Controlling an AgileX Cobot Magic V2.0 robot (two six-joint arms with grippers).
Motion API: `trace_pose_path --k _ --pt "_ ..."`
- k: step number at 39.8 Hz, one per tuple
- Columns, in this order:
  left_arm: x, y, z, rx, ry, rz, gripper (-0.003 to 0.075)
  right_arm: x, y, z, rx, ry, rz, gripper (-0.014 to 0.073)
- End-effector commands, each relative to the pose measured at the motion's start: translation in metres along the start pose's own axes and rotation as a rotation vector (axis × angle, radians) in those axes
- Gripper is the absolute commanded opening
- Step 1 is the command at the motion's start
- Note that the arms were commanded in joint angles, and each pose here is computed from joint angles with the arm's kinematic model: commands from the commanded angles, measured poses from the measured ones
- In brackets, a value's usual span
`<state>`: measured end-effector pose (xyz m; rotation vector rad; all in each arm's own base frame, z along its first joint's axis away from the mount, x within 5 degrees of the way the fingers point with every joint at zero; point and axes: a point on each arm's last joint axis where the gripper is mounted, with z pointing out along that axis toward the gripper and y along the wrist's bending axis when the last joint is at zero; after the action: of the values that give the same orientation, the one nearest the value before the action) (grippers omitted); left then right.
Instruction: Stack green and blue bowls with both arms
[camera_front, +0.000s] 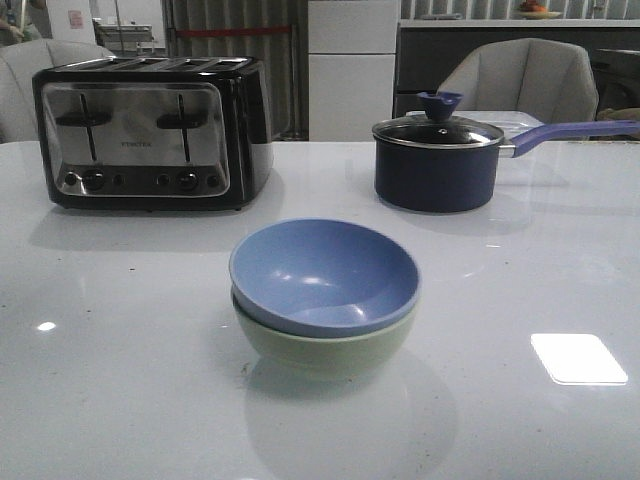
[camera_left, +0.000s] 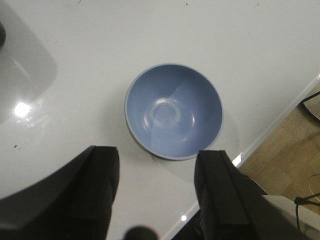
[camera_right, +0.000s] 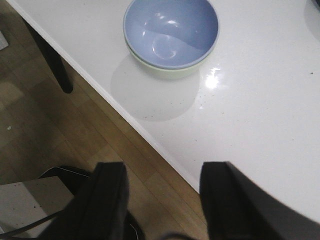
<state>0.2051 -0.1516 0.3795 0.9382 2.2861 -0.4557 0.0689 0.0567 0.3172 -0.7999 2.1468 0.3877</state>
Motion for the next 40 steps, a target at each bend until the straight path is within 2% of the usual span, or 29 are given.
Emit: trace_pose_path --k 1,7,13,18,22,34,40 --pt "0.011 -0.011 -0.033 -0.018 -0.13 0.022 0.0422 -0.011 -0.001 -0.006 0.012 -0.084 -0.011 0.0447" --pt "0.049 -0.016 -0.051 -0.056 -0.143 0.025 0.0422 -0.011 -0.001 -0.006 0.012 -0.084 -0.011 0.0447" --pt "0.085 -0.014 -0.066 -0.169 -0.152 -0.019 0.041 -0.011 -0.001 -0.006 0.012 -0.085 -0.011 0.0447" --pt "0.111 -0.012 -0.073 -0.237 -0.172 -0.043 0.0357 -0.011 -0.001 -0.006 0.012 -0.084 -0.011 0.0447" --pt "0.124 -0.015 -0.075 -0.24 -0.203 -0.039 0.0312 -0.011 -0.001 -0.006 0.014 -0.085 -0.012 0.0447" --pt "0.131 -0.016 -0.073 -0.237 -0.213 -0.041 0.0223 -0.018 -0.003 -0.007 0.033 -0.158 0.039 0.0444" --pt "0.131 -0.016 -0.073 -0.237 -0.214 -0.041 0.0196 -0.017 -0.005 -0.007 0.055 -0.151 0.041 0.0389"
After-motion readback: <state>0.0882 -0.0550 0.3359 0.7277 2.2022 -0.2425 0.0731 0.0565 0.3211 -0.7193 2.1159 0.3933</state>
